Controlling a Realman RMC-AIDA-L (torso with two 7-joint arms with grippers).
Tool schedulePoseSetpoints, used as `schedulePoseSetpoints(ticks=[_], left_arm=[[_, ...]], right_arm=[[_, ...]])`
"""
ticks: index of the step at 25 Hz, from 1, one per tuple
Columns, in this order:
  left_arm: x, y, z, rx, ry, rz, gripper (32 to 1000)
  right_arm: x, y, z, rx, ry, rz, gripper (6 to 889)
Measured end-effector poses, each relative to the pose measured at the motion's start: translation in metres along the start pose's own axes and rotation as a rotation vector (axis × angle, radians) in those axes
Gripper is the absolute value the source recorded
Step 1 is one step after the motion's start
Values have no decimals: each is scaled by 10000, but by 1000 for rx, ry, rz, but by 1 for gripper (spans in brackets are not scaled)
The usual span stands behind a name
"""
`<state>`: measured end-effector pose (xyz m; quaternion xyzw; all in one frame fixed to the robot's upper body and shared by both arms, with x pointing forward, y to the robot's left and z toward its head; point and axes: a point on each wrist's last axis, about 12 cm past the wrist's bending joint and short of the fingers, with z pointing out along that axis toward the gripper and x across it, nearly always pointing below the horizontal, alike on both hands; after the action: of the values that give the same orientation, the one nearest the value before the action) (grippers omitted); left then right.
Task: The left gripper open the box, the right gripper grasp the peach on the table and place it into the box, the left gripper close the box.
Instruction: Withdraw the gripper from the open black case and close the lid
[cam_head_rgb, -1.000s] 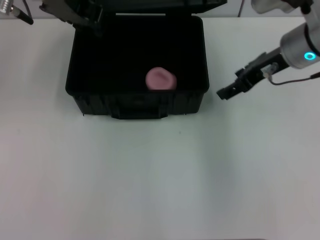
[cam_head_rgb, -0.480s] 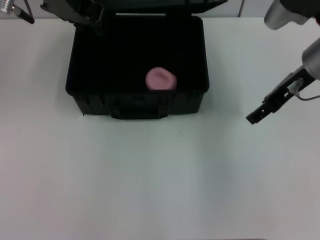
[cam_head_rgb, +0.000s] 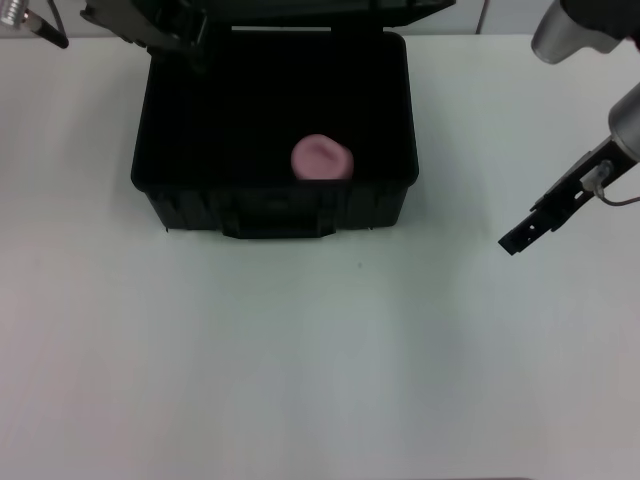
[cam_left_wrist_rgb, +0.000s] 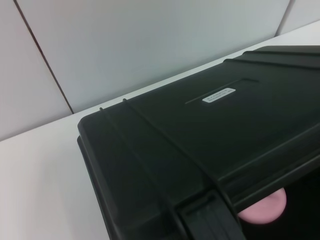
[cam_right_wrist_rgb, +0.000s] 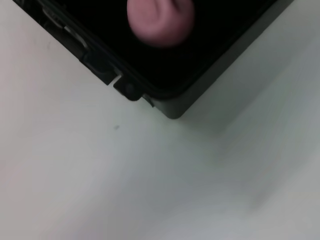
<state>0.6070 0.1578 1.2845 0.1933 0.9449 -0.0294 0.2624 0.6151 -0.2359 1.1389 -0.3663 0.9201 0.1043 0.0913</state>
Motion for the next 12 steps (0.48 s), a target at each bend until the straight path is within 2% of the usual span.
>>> schedulePoseSetpoints(ticks=[12], left_arm=[[-2, 0, -1, -1, 0, 0, 383]], right_arm=[[2, -5, -15, 1, 4, 6, 830]])
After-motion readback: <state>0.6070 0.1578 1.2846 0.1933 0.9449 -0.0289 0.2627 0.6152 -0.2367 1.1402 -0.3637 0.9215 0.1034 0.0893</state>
